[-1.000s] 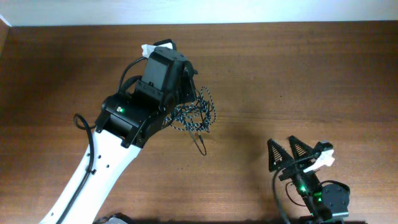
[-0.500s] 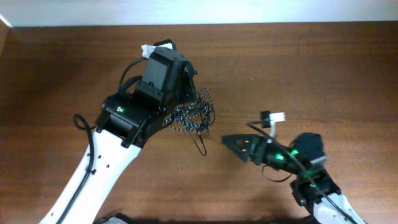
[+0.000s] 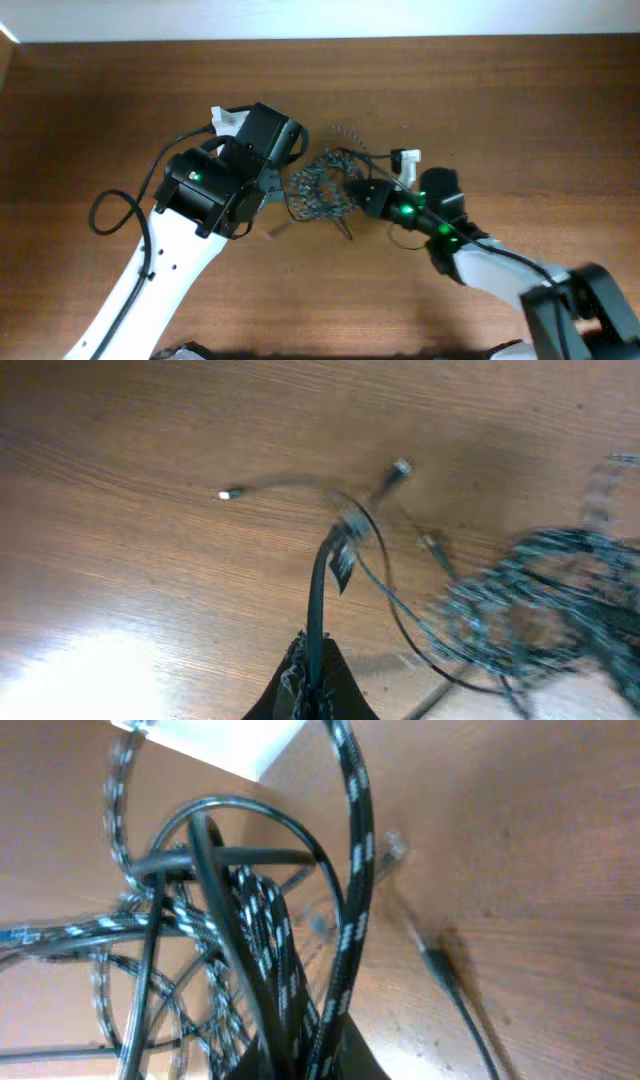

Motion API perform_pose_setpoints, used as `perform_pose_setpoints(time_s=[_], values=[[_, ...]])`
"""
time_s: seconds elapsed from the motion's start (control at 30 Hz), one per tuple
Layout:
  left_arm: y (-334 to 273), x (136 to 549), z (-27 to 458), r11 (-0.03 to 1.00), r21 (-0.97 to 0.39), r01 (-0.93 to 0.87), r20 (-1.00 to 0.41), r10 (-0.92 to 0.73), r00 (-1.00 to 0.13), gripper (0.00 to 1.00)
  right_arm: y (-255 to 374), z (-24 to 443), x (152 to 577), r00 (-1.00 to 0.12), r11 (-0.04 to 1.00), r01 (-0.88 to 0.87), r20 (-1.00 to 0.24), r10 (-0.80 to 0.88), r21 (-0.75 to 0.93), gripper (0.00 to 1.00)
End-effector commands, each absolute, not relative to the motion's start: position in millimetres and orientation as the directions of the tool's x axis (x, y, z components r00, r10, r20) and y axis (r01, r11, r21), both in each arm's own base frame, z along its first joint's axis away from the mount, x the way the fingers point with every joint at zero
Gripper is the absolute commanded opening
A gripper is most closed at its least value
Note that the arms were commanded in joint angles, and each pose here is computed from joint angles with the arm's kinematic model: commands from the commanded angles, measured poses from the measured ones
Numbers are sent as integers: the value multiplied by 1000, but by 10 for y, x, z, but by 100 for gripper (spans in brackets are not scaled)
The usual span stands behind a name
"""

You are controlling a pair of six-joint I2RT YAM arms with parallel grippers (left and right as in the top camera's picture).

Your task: Untangle cables

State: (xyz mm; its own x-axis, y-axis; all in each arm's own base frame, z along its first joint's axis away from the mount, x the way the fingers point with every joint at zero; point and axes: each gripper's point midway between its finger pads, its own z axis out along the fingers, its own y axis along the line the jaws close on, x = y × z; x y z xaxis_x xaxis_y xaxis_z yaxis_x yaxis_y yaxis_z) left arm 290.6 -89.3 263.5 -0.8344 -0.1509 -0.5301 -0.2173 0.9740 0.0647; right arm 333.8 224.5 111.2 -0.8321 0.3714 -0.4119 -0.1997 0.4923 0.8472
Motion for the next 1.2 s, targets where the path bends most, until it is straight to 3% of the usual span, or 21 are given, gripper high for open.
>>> perform_pose_setpoints(time_s=[0.0,0.03,0.07,0.1,0.2,0.3,0.37,0.43,0.47,0.53,0.6,0.67,0.7,0.77,0.8,0.87,0.9,0.93,1.03,1.1,1.17], values=[[-643,2954,2826,947,145,-288,-615,-142,-776,0,1603,1275,3485,-718,649,-251,-588,373,718,4],[-643,2956,2828,946,144,-289,-616,-142,-775,1,1329,1527,3453,-667,675,-241,-624,407,697,4],[-729,2979,2806,957,104,-271,-607,-155,-779,78,1237,1788,3371,-631,663,-274,-651,423,697,4],[-865,3004,2786,970,38,-241,-593,-173,-787,99,1293,2054,3251,-602,629,-359,-686,408,689,4],[-955,3030,2785,975,-6,-223,-587,-184,-788,99,1499,2458,2896,-531,545,-593,-796,288,593,4],[-986,3064,2805,975,-25,-220,-597,-191,-779,99,1808,2557,2289,-384,251,-889,-922,43,382,4],[-1396,3135,2856,969,-217,-116,-564,-221,-796,100,1819,2449,2332,-319,243,-919,-948,7,311,4],[-1563,3096,2837,964,-264,-38,-533,-179,-827,74,1829,2181,2491,-375,250,-899,-927,-11,361,4],[-1634,3048,2792,971,-193,139,-549,11,-836,79,1850,1975,2592,-429,226,-881,-903,-16,415,4],[-1853,2930,2780,919,-232,318,-537,151,-830,91,1896,1881,2598,-398,118,-912,-917,-20,394,4],[-2076,2773,2819,837,-316,446,-527,236,-816,83,1905,1662,2711,-421,118,-902,-907,-22,416,4],[-2077,2772,2756,780,-214,588,-568,391,-725,58,1916,1600,2632,-457,58,-889,-889,-28,455,4],[-2063,2752,2555,780,-212,589,-535,412,-737,55,1918,1625,2579,-457,24,-890,-889,-30,456,4],[-2190,2647,2278,718,-277,638,-511,452,-731,57,1918,1628,2572,-457,19,-889,-889,-30,457,4],[-2384,2473,2311,538,-314,782,-572,550,-608,68,1918,1628,2572,-481,20,-877,-876,-30,480,4],[-2372,2451,2181,537,-320,780,-555,560,-614,69,1919,1630,2573,-502,21,-865,-864,-29,502,4],[-2365,2437,2047,540,-328,775,-541,565,-623,61,1919,1630,2574,-508,21,-861,-861,-29,507,4],[-2388,2458,1953,536,-324,779,-550,563,-616,41,1919,1630,2573,-527,21,-850,-849,-29,527,4],[-2449,2566,1798,528,-299,795,-597,547,-587,29,1918,1659,2508,-597,-16,-802,-802,-36,597,4],[-2448,2661,1705,542,-265,797,-618,539,-572,0,1916,1678,2465,-596,-43,-800,-802,-42,598,4],[-1899,3075,1597,855,-157,494,-549,340,-764,0,1917,1636,2561,-597,16,-802,-801,-28,597,4]])
